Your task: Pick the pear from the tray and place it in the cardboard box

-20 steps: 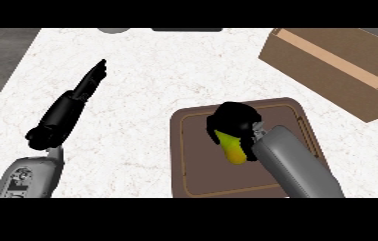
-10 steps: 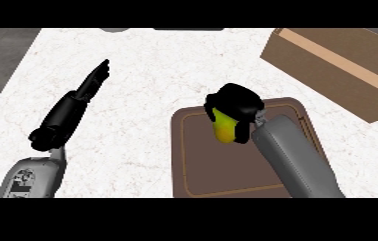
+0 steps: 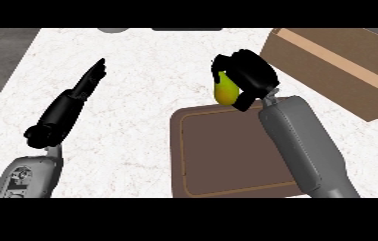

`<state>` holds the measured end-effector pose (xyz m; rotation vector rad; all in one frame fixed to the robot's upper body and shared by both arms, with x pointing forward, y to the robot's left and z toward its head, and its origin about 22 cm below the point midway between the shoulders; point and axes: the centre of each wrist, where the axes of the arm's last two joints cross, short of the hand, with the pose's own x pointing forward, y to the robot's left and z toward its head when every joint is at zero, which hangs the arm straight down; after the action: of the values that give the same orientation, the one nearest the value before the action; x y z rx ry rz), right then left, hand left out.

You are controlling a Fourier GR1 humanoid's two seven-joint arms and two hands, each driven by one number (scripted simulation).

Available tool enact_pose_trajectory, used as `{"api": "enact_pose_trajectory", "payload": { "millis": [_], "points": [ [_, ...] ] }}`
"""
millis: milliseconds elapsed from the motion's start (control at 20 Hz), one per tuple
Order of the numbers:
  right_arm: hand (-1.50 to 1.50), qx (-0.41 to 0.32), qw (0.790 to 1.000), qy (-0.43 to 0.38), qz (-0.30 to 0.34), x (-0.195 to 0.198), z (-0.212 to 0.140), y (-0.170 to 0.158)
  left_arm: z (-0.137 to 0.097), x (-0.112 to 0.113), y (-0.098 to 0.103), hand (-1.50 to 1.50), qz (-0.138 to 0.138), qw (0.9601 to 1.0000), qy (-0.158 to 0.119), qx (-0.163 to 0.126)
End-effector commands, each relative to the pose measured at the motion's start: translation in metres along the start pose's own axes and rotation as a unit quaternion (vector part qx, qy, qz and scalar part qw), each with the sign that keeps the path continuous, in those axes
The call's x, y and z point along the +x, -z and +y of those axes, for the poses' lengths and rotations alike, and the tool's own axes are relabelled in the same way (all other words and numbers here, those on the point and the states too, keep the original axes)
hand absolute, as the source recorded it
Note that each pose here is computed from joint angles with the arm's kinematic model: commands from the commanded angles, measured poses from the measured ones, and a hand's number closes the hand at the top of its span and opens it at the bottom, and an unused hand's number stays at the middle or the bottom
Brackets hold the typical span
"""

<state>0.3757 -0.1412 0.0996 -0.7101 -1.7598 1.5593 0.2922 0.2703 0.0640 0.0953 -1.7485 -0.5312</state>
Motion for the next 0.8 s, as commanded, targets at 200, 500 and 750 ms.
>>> {"api": "enact_pose_trajectory", "payload": {
  "millis": [200, 500, 750],
  "points": [
    [1.50, -0.156, 0.978, 0.056, 0.126, -0.014, -0.076, -0.007, 0.009, 0.007, 0.004, 0.00, -0.003, 1.0000, 0.003, 0.006],
    [1.50, -0.218, 0.940, 0.096, 0.245, -0.066, -0.128, -0.028, -0.016, 0.001, 0.008, 0.00, 0.004, 1.0000, -0.004, 0.002],
    [1.50, -0.242, 0.919, 0.105, 0.293, -0.094, -0.151, -0.017, -0.010, 0.002, -0.002, 0.00, 0.000, 0.9999, 0.003, -0.010]
  ]
}}
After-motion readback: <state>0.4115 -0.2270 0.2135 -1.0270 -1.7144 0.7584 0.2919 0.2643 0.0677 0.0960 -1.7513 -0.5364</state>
